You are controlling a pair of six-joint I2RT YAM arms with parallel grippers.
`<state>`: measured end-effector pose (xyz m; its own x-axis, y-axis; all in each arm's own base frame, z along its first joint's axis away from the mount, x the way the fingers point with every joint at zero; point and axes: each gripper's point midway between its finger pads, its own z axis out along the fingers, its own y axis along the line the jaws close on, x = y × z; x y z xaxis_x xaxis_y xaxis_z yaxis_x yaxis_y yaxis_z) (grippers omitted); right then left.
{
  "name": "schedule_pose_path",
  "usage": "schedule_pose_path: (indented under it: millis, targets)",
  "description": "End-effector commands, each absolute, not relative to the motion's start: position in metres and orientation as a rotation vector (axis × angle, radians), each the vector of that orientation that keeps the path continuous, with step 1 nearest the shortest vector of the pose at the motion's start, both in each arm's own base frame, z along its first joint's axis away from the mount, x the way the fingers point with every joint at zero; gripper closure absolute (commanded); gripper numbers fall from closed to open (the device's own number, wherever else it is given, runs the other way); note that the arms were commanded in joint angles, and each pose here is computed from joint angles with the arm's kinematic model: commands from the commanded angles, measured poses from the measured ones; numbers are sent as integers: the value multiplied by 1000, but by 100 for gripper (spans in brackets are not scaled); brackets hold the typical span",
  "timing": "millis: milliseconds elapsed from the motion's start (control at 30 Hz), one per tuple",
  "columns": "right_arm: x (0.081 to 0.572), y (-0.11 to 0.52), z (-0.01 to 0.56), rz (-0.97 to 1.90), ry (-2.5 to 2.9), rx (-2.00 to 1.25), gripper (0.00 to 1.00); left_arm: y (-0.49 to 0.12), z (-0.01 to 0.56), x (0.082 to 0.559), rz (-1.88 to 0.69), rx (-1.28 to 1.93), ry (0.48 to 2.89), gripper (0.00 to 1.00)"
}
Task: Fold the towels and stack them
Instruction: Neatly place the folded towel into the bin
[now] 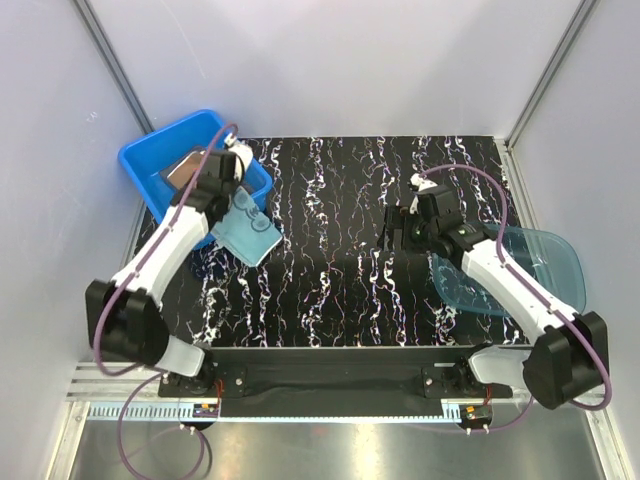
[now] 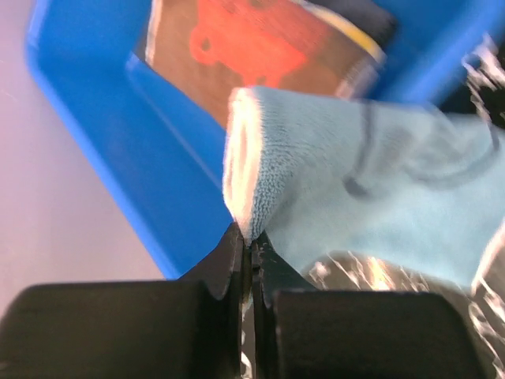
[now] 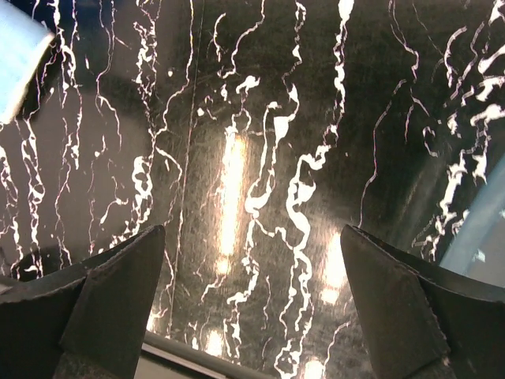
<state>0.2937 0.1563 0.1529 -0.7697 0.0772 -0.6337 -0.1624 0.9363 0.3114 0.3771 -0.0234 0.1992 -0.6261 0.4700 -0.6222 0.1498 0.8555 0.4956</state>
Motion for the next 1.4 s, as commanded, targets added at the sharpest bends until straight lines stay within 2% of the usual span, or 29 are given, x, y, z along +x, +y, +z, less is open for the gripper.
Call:
schedule_pose_path:
  millis: [0, 233, 400, 633, 667, 733, 767, 800, 833, 867, 900, 967, 1133, 1200, 1267, 1367]
  targets:
    - [321, 170, 178, 486, 2307, -109, 0, -6, 232, 432, 546, 421, 2118, 100]
    - [349, 176, 166, 427, 2328, -156, 0, 41, 238, 501, 597, 356, 2092, 100]
    - [387, 158, 175, 262, 2286, -98, 0, 65, 235, 534, 591, 316, 2049, 100]
    - [422, 162, 199, 273, 2221, -74, 0, 116, 204, 582, 636, 247, 2047, 100]
    - [423, 163, 198, 280, 2223, -76, 0, 126, 183, 590, 640, 245, 2077, 100]
    - [429, 166, 198, 285, 2218, -87, 0, 132, 189, 607, 626, 243, 2048, 100]
    - [431, 166, 198, 276, 2215, -84, 0, 137, 160, 615, 621, 248, 2093, 100]
    - [435, 167, 200, 274, 2207, -88, 0, 140, 173, 626, 623, 235, 2069, 100]
    - [438, 168, 193, 268, 2218, -86, 0, 144, 165, 630, 649, 226, 2087, 98]
    - [441, 168, 191, 265, 2223, -86, 0, 146, 154, 633, 667, 213, 2108, 79]
    - [443, 169, 191, 265, 2226, -84, 0, 149, 168, 636, 688, 149, 2087, 66]
    - [445, 169, 180, 258, 2256, -83, 0, 150, 180, 631, 748, 97, 2074, 27]
    - [431, 177, 180, 332, 2281, -86, 0, 127, 257, 609, 793, -23, 1956, 7]
    - [425, 176, 181, 352, 2286, -71, 0, 105, 269, 599, 738, -65, 1969, 1]
    - [418, 175, 191, 364, 2271, -60, 0, 50, 284, 584, 621, -4, 2001, 1]
    - [406, 167, 207, 353, 2261, -44, 0, -29, 316, 551, 269, 45, 2002, 1]
